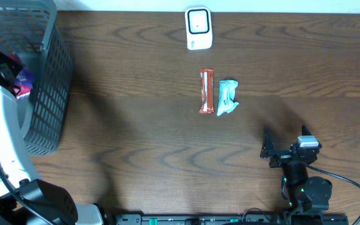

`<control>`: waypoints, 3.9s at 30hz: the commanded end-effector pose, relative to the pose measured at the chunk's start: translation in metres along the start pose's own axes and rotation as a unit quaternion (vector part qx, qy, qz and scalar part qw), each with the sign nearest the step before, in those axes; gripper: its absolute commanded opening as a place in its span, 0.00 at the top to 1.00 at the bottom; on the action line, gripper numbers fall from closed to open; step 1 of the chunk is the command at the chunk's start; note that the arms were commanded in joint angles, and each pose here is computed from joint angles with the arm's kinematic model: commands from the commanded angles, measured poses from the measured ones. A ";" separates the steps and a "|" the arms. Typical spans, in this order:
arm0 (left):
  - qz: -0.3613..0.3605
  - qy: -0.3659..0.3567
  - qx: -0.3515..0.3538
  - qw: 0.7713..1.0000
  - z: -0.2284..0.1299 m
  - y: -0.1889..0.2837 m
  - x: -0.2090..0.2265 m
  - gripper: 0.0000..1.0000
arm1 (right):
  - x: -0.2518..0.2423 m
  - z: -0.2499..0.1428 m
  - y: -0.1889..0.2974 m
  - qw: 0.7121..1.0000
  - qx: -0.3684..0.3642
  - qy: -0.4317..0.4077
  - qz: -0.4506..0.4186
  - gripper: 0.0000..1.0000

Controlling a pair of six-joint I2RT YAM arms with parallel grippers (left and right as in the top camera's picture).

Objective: Scan the item barcode
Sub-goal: 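Reach the left gripper into the basket and grasp the orange packet, then carry the orange packet to the scanner and release it left of the bar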

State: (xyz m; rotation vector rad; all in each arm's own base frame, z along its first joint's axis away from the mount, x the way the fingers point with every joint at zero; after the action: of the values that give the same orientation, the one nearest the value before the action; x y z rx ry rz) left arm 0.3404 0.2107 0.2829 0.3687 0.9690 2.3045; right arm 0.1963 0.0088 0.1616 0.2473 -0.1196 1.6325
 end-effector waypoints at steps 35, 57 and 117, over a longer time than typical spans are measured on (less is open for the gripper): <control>0.035 -0.040 0.039 0.998 -0.027 -0.041 0.000 0.92 | -0.001 -0.001 0.000 1.000 0.000 0.007 -0.003 0.01; -0.475 -0.127 -0.137 0.860 -0.009 0.191 -0.130 0.92 | -0.001 -0.001 0.000 1.000 0.000 0.007 -0.003 0.01; -0.555 -0.321 0.153 0.752 -0.246 0.149 -0.341 0.38 | -0.001 -0.001 0.000 1.000 0.000 0.007 -0.003 0.01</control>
State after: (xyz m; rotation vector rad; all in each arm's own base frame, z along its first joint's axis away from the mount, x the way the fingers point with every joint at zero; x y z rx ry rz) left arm 0.4156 -0.2270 0.1293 0.6654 0.9550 0.8122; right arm 0.1963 0.0088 0.1616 0.2473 -0.1196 1.6325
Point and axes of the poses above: each gripper's point midway between its finger pads, its own y axis back along the fingers, its own x axis along the line the jaws close on, z = x × y, the point moved 5 cm from there along y, back along the fingers, and after that the axes turned 11 degrees about -y, right-handed, at the moved point
